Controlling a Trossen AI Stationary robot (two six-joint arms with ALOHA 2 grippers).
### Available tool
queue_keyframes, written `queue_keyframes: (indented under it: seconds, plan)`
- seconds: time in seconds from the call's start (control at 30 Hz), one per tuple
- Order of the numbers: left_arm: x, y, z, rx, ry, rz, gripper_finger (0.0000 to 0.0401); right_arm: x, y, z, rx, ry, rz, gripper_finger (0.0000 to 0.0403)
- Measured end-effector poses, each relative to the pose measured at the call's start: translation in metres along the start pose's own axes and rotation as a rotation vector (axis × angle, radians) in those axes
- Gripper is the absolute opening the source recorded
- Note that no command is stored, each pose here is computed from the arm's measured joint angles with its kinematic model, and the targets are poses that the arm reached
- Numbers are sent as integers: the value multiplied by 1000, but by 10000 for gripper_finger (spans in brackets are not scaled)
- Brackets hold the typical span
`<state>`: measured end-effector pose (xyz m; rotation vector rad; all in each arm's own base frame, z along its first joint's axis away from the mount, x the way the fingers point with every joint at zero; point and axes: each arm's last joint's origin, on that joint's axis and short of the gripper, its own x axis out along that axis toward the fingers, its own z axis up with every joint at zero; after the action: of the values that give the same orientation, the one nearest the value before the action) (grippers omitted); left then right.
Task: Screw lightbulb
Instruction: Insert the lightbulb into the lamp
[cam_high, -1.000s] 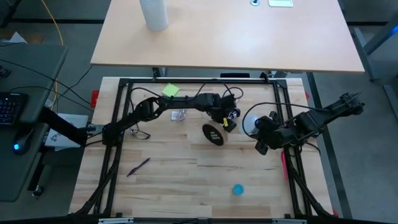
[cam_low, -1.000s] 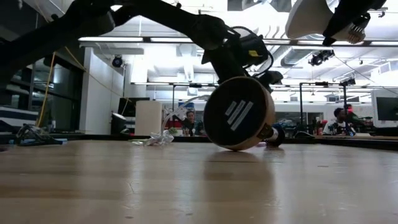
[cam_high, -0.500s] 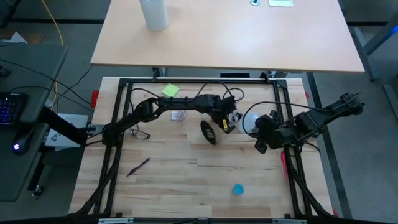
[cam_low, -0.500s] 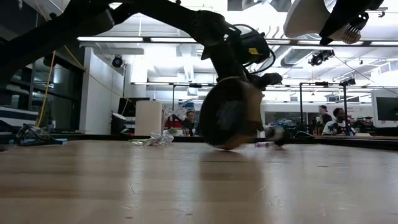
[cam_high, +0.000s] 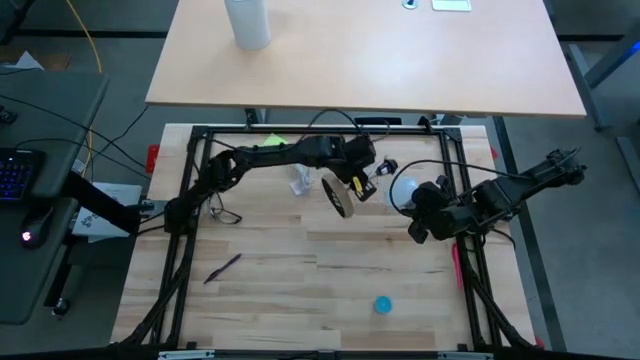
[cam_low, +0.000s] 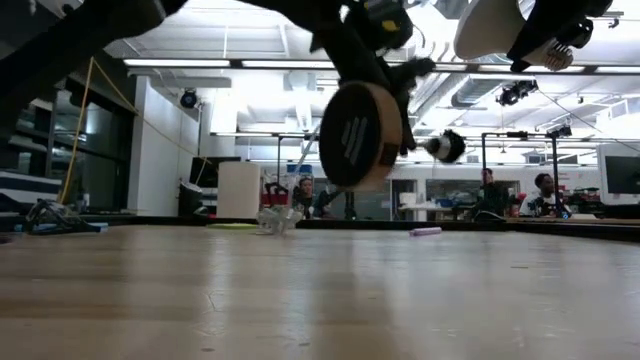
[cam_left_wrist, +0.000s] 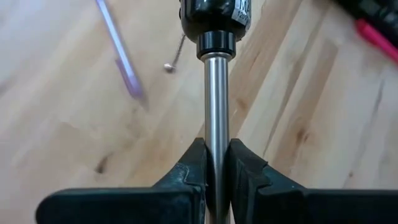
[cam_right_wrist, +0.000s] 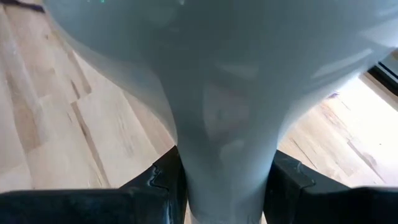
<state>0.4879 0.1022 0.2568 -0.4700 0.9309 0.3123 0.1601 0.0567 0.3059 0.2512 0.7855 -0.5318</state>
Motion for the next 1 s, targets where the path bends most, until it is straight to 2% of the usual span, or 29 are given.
queue_keyframes:
  seconds: [0.17,0.43,0.7,0.87,1.0]
  plan:
    - [-45,0,12,38,-104,22,24,0,-1,1,27,-23,-20,139]
    - [-95,-12,16,140,-260,163,24,0,-2,2,27,-63,-53,139]
    - [-106,-37,14,207,-358,185,24,-3,-6,1,27,-60,-55,139]
    - [-106,-34,14,198,-362,214,24,-11,-16,0,55,-70,-54,139]
    - [-120,-32,18,157,-407,208,24,-17,-23,0,71,-90,-44,139]
